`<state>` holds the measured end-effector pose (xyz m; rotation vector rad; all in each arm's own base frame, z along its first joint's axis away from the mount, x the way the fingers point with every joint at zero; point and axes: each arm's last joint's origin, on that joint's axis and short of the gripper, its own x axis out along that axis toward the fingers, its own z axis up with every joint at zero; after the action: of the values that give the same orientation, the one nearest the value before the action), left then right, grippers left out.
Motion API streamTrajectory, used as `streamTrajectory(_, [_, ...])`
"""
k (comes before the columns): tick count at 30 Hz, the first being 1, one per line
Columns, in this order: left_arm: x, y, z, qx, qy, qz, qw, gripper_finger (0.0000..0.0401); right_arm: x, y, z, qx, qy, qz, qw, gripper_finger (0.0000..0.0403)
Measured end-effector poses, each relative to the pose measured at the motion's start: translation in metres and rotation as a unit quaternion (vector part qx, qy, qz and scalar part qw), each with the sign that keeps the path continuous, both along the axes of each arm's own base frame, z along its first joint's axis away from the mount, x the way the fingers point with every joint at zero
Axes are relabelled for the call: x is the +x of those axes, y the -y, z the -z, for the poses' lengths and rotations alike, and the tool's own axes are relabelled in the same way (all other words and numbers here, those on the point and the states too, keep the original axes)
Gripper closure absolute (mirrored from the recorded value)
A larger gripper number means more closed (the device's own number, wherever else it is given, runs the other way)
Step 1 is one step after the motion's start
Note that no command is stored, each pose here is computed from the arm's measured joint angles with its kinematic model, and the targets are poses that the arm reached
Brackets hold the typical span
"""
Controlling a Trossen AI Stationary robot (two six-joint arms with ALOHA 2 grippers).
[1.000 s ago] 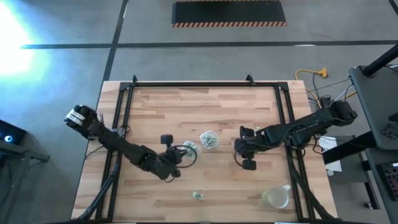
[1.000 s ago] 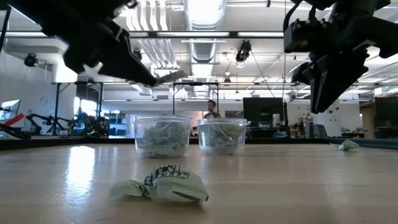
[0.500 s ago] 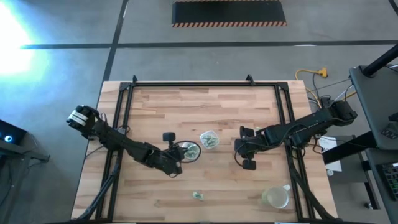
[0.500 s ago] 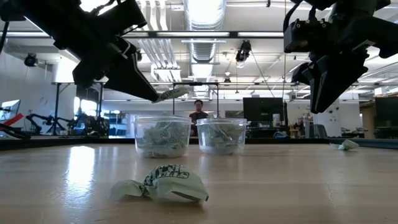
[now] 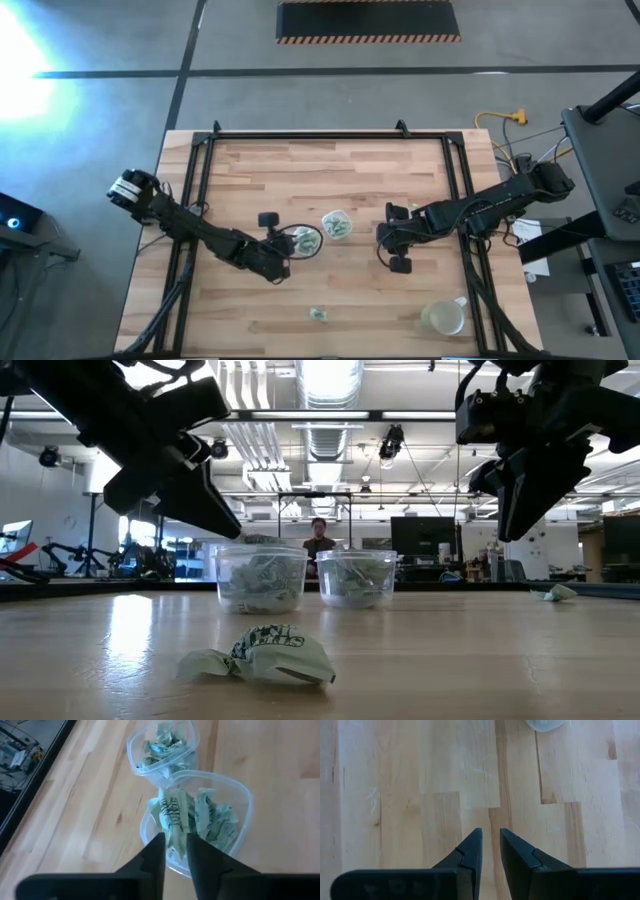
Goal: Pick and place items into bin
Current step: Put the stevia packet into the left bin, then put the stevia packet into the right bin
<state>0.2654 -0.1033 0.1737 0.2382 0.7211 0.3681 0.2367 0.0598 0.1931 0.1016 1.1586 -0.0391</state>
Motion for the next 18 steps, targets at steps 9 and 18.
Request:
streamTrajectory(9, [0.000, 0.000, -0.003, -0.010, 0.008, -0.003, 1.000, 0.0260, 0.000, 0.001, 0.000, -0.020, 0.001, 0.008, 1.000, 0.0346])
streamTrajectory(18, [0.003, 0.006, -0.017, -0.052, 0.026, 0.020, 0.998, 0.0241, -0.025, 0.016, 0.007, -0.137, -0.090, 0.146, 0.976, 0.0346])
